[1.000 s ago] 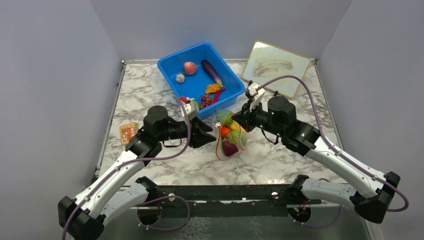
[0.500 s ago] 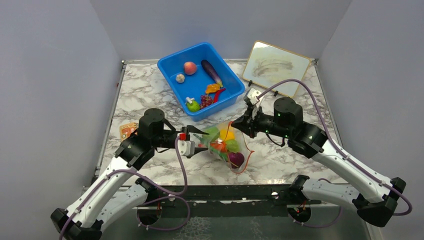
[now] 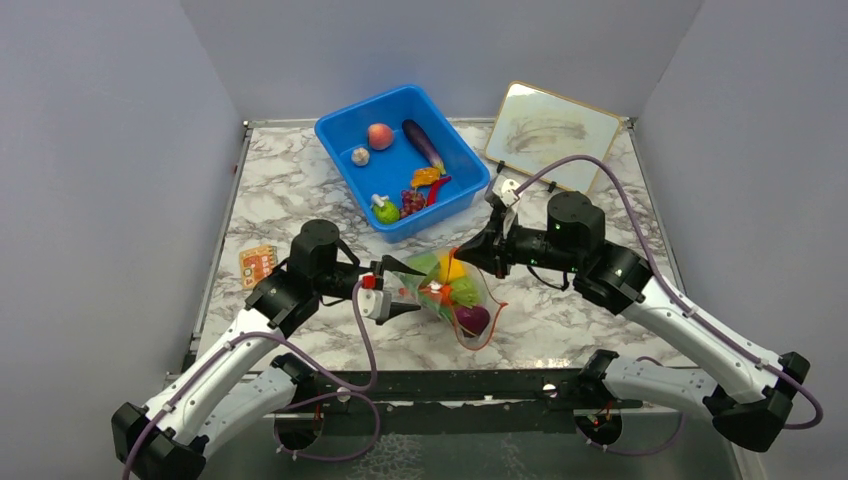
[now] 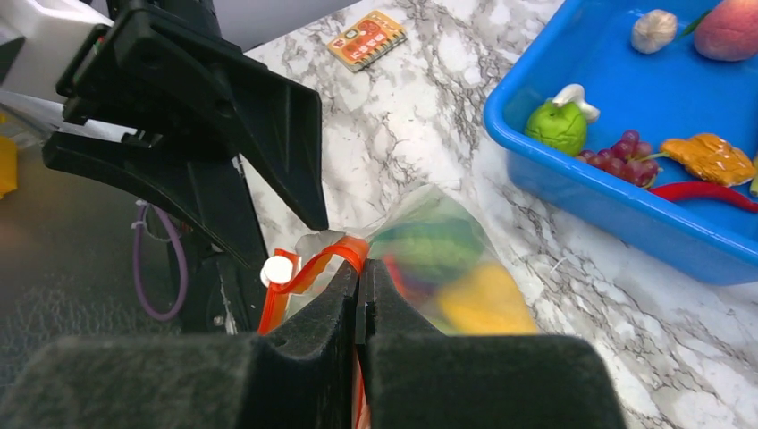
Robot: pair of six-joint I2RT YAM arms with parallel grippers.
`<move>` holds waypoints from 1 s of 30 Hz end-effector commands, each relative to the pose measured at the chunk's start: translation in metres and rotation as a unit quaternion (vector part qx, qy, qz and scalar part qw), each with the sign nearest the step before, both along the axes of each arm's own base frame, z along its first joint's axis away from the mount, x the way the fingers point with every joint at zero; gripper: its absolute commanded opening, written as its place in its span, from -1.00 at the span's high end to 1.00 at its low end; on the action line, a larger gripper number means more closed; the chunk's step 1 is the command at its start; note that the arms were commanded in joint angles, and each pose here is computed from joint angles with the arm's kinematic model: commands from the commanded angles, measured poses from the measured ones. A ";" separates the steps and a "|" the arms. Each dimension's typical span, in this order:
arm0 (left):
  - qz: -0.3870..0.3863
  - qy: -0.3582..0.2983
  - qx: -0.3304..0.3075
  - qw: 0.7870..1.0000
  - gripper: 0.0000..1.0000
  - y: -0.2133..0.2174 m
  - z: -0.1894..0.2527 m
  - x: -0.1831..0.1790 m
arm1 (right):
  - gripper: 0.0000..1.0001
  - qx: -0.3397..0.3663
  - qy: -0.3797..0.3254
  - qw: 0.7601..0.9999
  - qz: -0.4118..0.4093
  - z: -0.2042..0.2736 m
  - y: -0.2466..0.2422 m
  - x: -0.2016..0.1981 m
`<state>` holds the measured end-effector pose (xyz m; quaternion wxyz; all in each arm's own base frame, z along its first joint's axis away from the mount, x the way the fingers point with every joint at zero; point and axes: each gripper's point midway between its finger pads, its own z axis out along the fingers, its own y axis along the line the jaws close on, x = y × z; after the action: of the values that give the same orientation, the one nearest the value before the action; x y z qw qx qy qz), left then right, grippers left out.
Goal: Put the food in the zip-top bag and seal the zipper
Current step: Zip the zipper food storage bag at the center of the board.
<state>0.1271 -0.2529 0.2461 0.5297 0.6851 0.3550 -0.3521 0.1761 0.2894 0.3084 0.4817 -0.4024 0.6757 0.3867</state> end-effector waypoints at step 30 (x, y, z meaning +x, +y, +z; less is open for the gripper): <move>0.050 0.040 -0.028 0.998 1.00 -0.011 0.013 0.020 | 0.37 -0.003 -0.002 1.000 -0.028 0.001 0.003 0.015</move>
<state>0.1448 -0.2630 0.2399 0.5402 0.6547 0.3877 -0.3594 0.1843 0.3007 0.2990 0.4682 -0.3817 0.6903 0.3982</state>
